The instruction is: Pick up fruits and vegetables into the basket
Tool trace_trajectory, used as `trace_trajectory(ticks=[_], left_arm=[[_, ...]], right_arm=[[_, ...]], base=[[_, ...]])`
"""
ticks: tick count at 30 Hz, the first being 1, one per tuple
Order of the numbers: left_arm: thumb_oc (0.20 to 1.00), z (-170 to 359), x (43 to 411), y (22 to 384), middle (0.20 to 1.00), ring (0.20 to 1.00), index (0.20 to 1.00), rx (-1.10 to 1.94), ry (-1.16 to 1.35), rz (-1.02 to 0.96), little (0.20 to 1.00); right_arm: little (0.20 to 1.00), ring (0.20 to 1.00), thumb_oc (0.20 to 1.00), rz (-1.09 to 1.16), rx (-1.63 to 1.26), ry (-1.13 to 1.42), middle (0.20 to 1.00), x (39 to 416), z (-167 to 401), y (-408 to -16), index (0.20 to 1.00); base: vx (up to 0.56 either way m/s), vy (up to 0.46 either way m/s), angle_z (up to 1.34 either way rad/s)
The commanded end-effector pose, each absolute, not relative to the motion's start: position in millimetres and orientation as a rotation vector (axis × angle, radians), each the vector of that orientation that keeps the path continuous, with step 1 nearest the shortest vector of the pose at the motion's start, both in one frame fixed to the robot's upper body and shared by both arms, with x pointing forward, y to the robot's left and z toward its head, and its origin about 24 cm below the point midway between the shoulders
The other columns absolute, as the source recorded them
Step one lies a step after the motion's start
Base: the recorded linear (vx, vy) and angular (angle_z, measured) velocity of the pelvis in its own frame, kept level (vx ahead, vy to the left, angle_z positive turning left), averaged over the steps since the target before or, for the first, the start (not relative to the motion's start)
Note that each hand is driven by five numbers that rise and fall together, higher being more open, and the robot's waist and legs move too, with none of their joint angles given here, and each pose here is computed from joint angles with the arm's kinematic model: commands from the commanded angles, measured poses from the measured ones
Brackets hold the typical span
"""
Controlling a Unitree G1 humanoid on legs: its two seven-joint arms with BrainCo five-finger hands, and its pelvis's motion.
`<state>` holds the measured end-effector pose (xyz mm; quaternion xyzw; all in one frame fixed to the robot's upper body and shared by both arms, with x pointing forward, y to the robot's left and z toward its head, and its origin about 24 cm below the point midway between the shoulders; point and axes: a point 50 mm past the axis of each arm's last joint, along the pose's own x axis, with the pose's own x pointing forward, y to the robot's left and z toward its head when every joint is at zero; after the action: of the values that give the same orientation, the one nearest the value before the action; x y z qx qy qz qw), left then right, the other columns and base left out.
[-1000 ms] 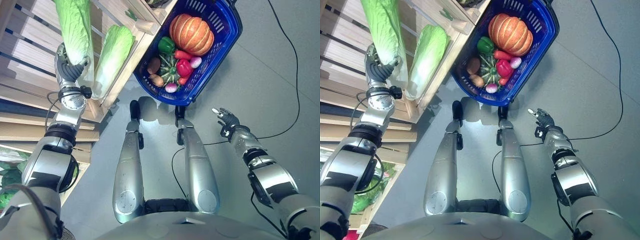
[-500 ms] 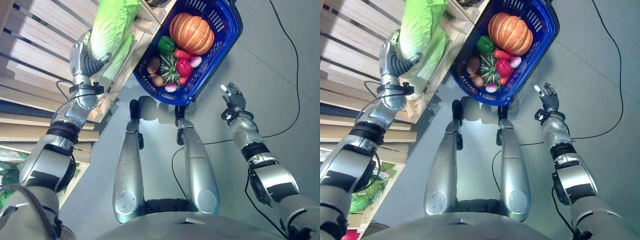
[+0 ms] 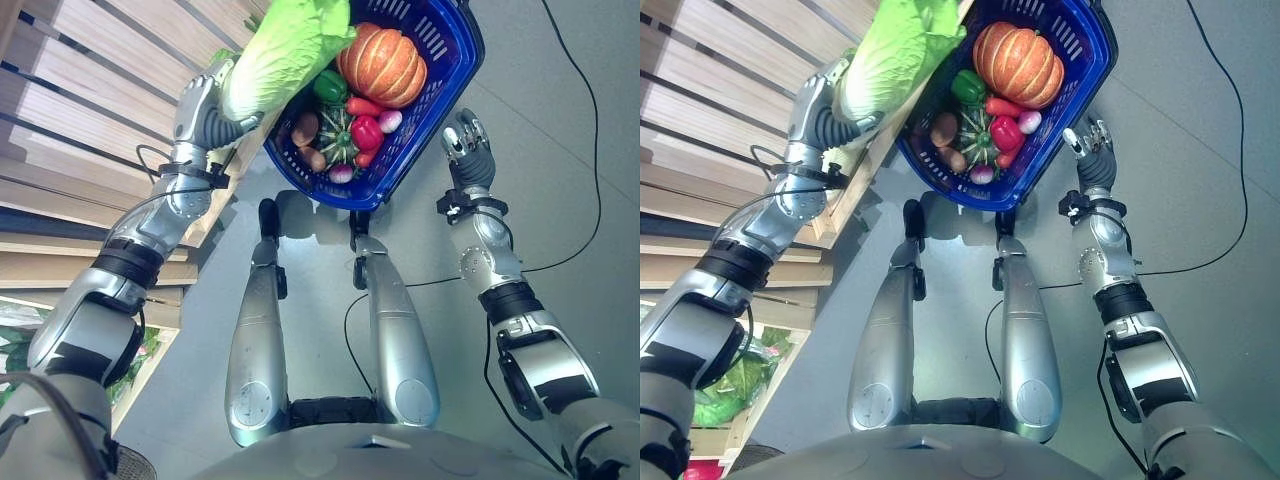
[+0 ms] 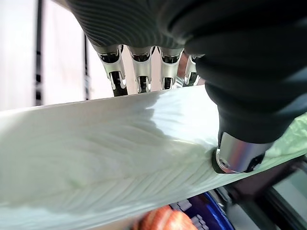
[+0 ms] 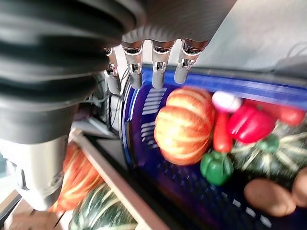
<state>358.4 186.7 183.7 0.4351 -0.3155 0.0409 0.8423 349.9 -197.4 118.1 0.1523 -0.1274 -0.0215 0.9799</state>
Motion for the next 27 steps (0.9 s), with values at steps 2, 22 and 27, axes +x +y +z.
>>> trace_trajectory(ticks=[2,22,27], left_arm=[[0.200,193,346,161,0.200,0.200,0.200,0.795,-0.795,0.009,0.200],[0.200,195,332,117,0.200,0.200,0.200,0.731,-0.859,-0.230,0.200],[0.200,197,327,107,0.200,0.200,0.200,0.717,-0.872,-0.298,0.200]], right_arm=[[1.000,1.000,1.000,0.103,0.247,-0.314,1.000,342,132,-174,1.000],[1.000,1.000,1.000,0.295,0.121,-0.302,1.000,334,138,-126,1.000],[1.000,1.000,1.000,0.310,0.131,-0.331,1.000,331,143,-121,1.000]], base=[[0.00,0.000,0.00],[0.00,0.000,0.00],[0.00,0.000,0.00]])
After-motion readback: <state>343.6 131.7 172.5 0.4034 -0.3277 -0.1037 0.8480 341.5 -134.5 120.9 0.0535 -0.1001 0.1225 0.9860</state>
